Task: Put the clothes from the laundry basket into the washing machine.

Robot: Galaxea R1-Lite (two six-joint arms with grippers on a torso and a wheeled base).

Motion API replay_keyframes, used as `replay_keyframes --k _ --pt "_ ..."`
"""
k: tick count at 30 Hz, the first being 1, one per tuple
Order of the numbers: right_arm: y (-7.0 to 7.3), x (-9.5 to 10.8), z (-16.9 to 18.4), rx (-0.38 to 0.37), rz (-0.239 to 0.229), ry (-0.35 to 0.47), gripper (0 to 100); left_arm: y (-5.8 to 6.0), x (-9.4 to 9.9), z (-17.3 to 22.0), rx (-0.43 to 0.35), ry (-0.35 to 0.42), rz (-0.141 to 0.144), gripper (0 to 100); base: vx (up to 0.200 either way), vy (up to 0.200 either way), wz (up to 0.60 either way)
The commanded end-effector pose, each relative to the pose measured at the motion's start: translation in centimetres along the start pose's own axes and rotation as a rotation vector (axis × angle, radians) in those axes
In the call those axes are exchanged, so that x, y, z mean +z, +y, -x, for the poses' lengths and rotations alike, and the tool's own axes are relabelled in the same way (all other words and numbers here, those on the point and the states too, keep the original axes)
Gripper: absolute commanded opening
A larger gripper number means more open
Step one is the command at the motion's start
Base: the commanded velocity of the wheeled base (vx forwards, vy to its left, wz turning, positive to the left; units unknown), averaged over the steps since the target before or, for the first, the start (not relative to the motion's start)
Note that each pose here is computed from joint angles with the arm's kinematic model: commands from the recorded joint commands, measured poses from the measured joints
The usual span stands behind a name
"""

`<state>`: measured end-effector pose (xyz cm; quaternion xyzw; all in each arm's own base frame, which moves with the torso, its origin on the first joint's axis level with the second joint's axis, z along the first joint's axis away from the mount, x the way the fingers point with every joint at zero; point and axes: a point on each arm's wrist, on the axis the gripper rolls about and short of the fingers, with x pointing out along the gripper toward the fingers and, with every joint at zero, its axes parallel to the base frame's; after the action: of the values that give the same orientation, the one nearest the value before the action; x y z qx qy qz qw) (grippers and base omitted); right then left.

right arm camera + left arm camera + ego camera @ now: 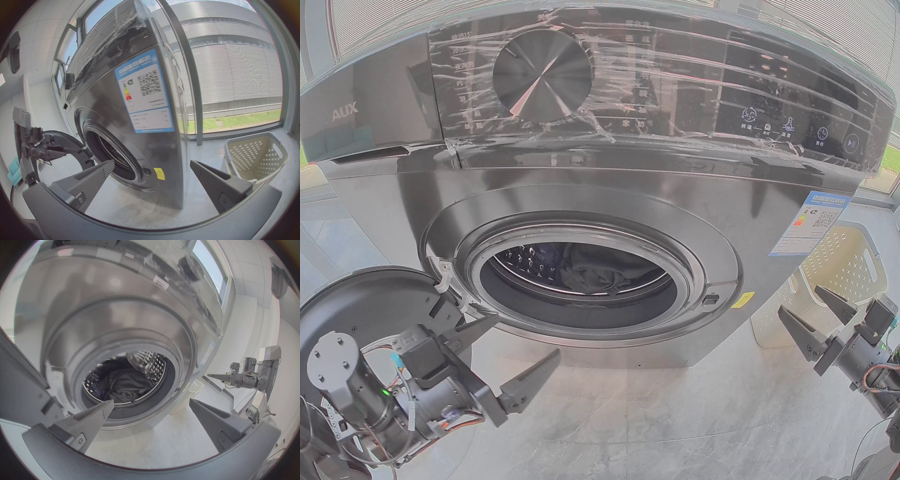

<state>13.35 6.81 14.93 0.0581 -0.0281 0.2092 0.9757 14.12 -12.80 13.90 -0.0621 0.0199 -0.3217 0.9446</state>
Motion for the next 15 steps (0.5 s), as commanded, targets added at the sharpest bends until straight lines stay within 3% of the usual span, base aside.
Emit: replay_keyframes --k 1,10,15 --pt "-0.5 0.9 2.8 -0.085 0.017 -0.030 100 1.1 1.8 4.0 0.061 -0.099 -0.029 100 -0.200 0.000 0.00" --pt "-0.8 0.4 6.3 -0.126 -0.004 0.042 100 2.0 2.2 7.2 0.126 -0.133 -0.066 100 -0.200 0.000 0.00" --pt "-1.2 0.0 8.0 -0.164 0.000 0.068 100 2.3 2.5 8.7 0.162 -0.154 -0.070 100 -0.200 0.000 0.00"
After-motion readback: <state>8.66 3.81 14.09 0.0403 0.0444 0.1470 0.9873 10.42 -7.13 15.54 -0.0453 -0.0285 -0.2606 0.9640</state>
